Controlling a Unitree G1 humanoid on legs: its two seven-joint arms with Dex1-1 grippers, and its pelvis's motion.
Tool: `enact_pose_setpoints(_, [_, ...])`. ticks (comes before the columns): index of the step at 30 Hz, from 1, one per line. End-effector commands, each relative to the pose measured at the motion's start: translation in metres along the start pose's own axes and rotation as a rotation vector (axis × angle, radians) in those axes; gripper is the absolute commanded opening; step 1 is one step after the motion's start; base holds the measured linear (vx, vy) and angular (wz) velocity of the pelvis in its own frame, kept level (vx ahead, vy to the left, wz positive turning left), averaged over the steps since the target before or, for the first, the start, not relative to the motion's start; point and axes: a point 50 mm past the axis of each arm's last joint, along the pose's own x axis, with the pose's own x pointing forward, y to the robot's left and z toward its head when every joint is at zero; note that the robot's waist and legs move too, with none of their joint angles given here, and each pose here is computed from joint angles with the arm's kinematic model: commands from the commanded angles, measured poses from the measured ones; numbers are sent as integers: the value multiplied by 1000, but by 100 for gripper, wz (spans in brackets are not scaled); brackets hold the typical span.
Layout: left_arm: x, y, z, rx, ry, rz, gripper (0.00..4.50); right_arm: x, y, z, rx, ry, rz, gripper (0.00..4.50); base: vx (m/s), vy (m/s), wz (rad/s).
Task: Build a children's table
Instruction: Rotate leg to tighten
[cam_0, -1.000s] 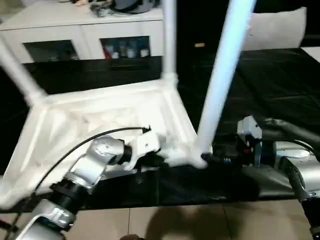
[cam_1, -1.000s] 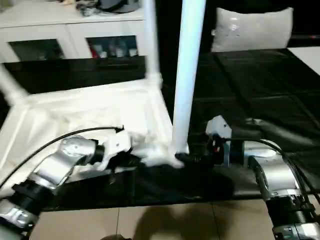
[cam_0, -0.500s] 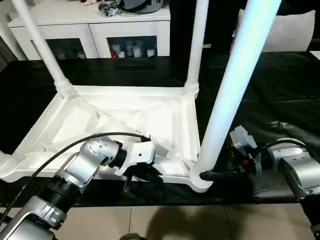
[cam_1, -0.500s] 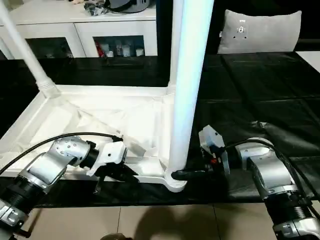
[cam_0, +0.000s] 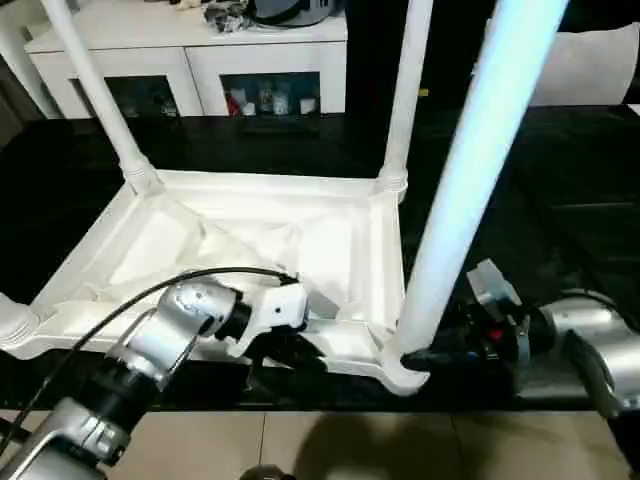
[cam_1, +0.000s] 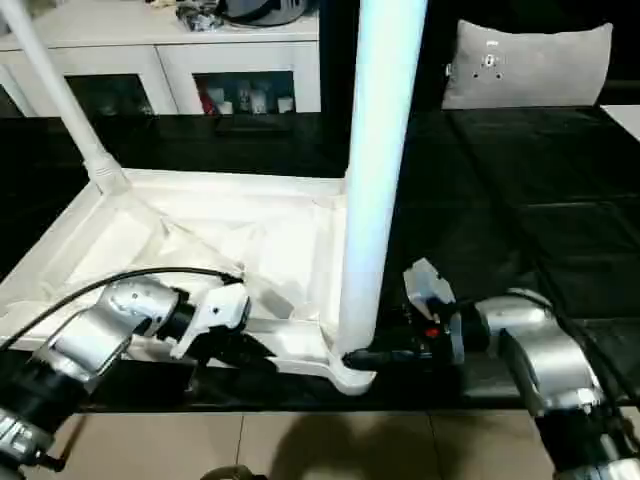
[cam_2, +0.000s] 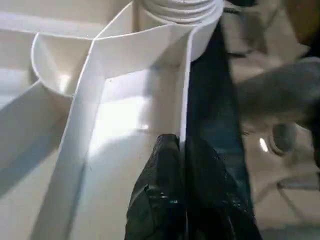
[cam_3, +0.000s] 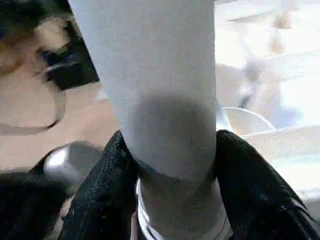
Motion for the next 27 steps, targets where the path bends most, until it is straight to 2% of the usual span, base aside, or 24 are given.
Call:
enact_pose_setpoints(1, [18, -3, 15, -41, -82, 28, 0, 22, -10, 0, 53, -23, -153, 195, 0, 0, 0])
enact_pose_setpoints(2, [22, -1, 19, -82, -104, 78, 0, 29, -19, -2, 90, -33, -282, 195, 0, 0, 0])
enact_pose_setpoints(3, [22, -1, 19, -82, -104, 78, 0, 29, -19, -2, 90, -33, -282, 195, 0, 0, 0])
enact_pose_setpoints(4, [28, 2, 24, -130, -126, 142, 0, 38, -28, -4, 138, -32, -415, 194, 0, 0, 0])
enact_pose_setpoints(5, [34, 7, 28, -174, -138, 216, 0, 45, -32, -3, 148, -42, -482, 194, 0, 0, 0])
enact_pose_setpoints(10, [44, 15, 37, -244, -169, 327, 0, 55, -42, 1, 165, -77, -634, 194, 0, 0, 0])
enact_pose_setpoints(11, [53, 23, 46, -291, -200, 422, 0, 62, -53, 0, 263, -118, -810, 194, 0, 0, 0])
enact_pose_setpoints(13, [57, 27, 50, -282, -198, 470, 0, 67, -53, 0, 266, -145, -797, 194, 0, 0, 0])
enact_pose_setpoints(14, [60, 28, 55, -261, -193, 482, 0, 72, -49, 4, 227, -174, -758, 229, 0, 0, 0])
enact_pose_setpoints(15, [61, 28, 55, -260, -193, 482, 0, 72, -49, 4, 228, -176, -758, 229, 0, 0, 0])
enact_pose_setpoints(17, [60, 25, 55, -237, -179, 470, 0, 72, -47, 6, 236, -200, -751, 266, 0, 0, 0])
enact_pose_setpoints(19, [60, 24, 55, -226, -174, 464, 0, 71, -46, 6, 233, -205, -748, 272, 0, 0, 0])
enact_pose_setpoints(20, [56, 21, 51, -191, -164, 441, 0, 61, -46, 8, 194, -226, -738, 278, 0, 0, 0])
enact_pose_setpoints(21, [54, 21, 48, -184, -154, 441, 0, 55, -46, 9, 173, -241, -730, 298, 0, 0, 0])
enact_pose_setpoints(23, [51, 23, 43, -171, -137, 452, 0, 46, -46, 11, 142, -252, -718, 311, 0, 0, 0])
enact_pose_setpoints(27, [40, 25, 33, -145, -118, 421, 0, 25, -38, 11, 30, -193, -580, 343, 0, 0, 0])
